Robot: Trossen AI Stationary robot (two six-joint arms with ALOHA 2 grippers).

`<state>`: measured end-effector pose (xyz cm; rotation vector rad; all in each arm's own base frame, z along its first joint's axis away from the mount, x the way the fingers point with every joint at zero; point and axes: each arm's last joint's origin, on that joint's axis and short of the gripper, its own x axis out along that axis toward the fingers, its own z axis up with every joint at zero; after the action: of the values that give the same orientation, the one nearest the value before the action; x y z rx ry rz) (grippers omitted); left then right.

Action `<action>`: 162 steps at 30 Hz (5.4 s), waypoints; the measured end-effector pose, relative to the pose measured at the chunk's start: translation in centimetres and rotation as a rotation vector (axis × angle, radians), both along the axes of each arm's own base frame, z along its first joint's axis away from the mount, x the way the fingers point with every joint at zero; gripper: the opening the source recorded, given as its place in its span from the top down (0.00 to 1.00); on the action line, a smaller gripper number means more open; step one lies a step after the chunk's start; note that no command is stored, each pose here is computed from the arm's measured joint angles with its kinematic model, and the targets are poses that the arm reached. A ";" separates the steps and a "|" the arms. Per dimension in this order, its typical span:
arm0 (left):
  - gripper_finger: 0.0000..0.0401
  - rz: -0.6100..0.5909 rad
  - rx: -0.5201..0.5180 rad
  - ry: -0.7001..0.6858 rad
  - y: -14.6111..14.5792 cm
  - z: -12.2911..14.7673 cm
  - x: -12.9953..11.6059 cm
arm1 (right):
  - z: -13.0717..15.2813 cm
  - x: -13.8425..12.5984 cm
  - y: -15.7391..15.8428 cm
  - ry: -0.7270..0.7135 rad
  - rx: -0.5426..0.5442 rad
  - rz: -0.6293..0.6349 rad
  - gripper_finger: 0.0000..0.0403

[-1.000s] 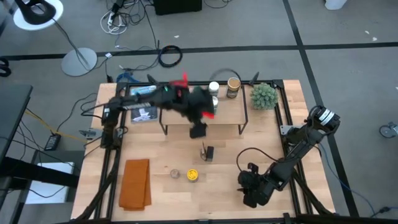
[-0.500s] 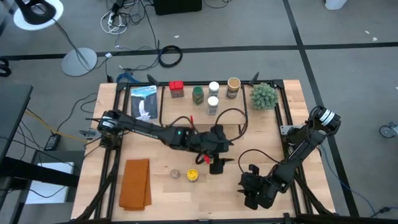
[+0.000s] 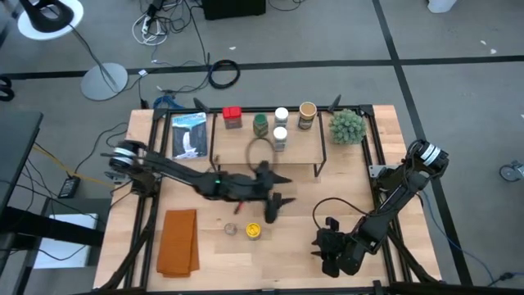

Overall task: Shelf spices
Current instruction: Put the green seasoning bottle on the shelf

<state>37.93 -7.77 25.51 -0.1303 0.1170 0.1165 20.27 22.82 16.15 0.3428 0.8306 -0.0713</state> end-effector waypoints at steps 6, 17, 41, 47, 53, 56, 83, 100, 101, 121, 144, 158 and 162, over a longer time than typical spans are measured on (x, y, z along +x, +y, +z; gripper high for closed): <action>0.27 0.166 0.048 -0.017 2.4 0.7 -6.5 | 0.0 0.2 -0.2 -0.033 -0.033 -0.035 0.63; 0.27 0.332 0.121 0.111 10.1 -0.3 -9.4 | 0.0 0.8 -1.0 -0.038 -0.067 -0.074 0.63; 0.42 0.362 0.149 0.206 15.8 -0.9 -10.5 | -0.2 0.5 -1.6 -0.033 -0.136 -0.114 0.63; 0.62 0.361 0.160 0.209 15.9 -0.9 -10.5 | -0.2 0.5 -1.6 -0.034 -0.137 -0.116 0.63; 0.86 0.374 0.159 0.210 16.3 -0.9 -10.6 | -0.2 0.5 -1.6 -0.040 -0.142 -0.120 0.63; 0.97 0.377 0.158 0.208 16.4 -0.9 -10.6 | -0.2 0.5 -1.6 -0.046 -0.150 -0.123 0.63; 1.00 0.140 0.439 0.537 16.3 4.0 -10.0 | -0.3 0.4 -1.9 -0.052 -0.189 -0.138 0.63; 1.00 0.138 0.446 0.757 18.1 3.4 -5.7 | -0.4 0.3 -2.0 -0.038 -0.207 -0.139 0.63; 1.00 0.137 0.452 0.754 18.1 3.6 -5.5 | -0.4 0.3 -2.0 -0.037 -0.208 -0.139 0.63; 1.00 0.281 0.562 0.725 19.7 4.1 -4.9 | -0.4 0.3 -2.1 -0.034 -0.210 -0.139 0.63; 1.00 0.304 0.534 0.646 16.1 10.4 -6.7 | -0.2 0.5 -1.7 -0.059 -0.163 -0.148 0.63; 1.00 0.129 0.429 0.664 14.4 7.0 -4.6 | -0.2 0.5 -1.7 -0.064 -0.162 -0.143 0.63; 1.00 0.130 0.430 0.679 14.6 6.0 -3.8 | -0.2 0.5 -1.7 -0.064 -0.162 -0.143 0.63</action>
<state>34.15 6.83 31.52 0.3384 0.7556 0.3102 20.77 21.17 15.97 0.2502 0.7313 -0.2577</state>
